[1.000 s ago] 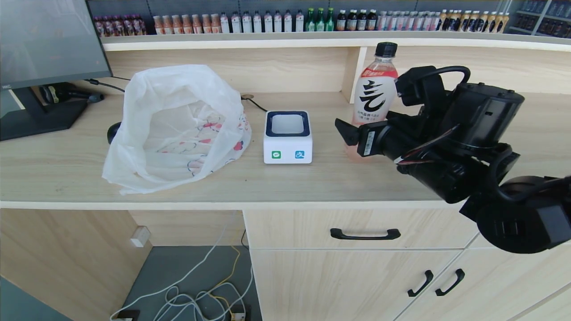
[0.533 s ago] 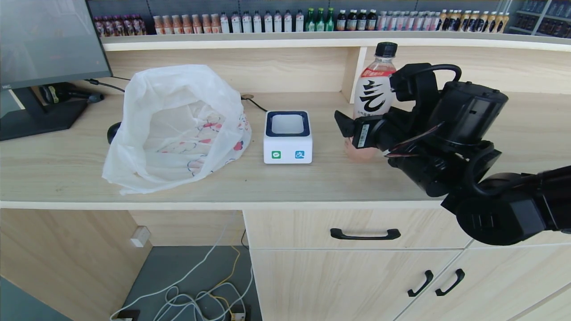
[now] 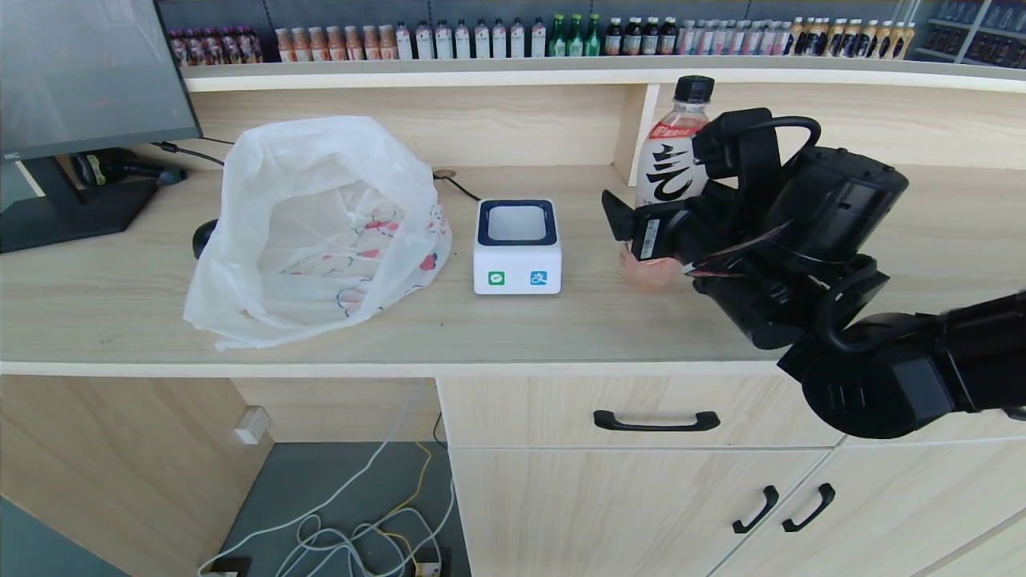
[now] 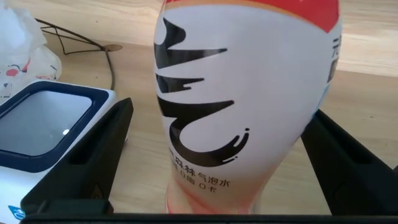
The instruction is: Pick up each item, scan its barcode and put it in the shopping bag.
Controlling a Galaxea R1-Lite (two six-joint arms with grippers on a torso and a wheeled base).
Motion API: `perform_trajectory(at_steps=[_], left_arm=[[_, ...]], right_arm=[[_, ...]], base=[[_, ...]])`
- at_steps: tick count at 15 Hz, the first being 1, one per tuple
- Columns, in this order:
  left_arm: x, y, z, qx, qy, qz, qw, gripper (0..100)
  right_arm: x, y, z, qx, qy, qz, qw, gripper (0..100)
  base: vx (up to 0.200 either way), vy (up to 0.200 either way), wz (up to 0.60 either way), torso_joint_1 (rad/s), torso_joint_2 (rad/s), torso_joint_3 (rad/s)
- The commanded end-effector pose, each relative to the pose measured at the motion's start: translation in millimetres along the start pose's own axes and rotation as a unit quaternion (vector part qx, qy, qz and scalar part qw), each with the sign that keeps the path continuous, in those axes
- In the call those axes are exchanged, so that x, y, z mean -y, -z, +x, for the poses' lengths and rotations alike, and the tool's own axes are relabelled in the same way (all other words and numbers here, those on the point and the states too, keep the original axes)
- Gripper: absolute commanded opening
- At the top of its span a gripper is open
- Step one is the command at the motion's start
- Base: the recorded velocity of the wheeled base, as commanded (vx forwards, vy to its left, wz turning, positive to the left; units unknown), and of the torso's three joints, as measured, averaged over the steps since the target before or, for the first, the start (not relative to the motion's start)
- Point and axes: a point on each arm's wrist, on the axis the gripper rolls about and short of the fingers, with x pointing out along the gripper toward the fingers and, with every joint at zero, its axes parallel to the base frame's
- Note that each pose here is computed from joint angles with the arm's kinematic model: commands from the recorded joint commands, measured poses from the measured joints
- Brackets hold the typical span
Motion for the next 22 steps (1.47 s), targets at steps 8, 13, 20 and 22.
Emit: perform_trajectory(at_steps=[8, 13, 20, 22], left_arm=[[0.0, 0.0, 0.0, 0.0, 0.0, 0.0, 1.0, 100], [0.0, 0.0, 0.0, 0.0, 0.0, 0.0, 1.0, 100], [0.0, 0.0, 0.0, 0.0, 0.0, 0.0, 1.0, 100], [0.0, 0.0, 0.0, 0.0, 0.0, 0.0, 1.0, 100]], right_arm=[[-4.6, 12.2, 10.6, 0.003, 0.001, -0.001, 1.0, 100], [-4.5, 12.3, 11.6, 0.004, -0.001, 0.004, 1.0, 100], [-6.8, 7.1, 28.0, 0.027, 0.006, 0.019, 0.999, 100], [-6.2, 6.8, 28.4, 0.028, 0.007, 0.02, 0.999, 100]], base=[[0.0, 0.0, 0.0, 0.0, 0.0, 0.0], [0.0, 0.0, 0.0, 0.0, 0.0, 0.0], [0.0, 0.0, 0.0, 0.0, 0.0, 0.0], [0.0, 0.0, 0.0, 0.0, 0.0, 0.0]])
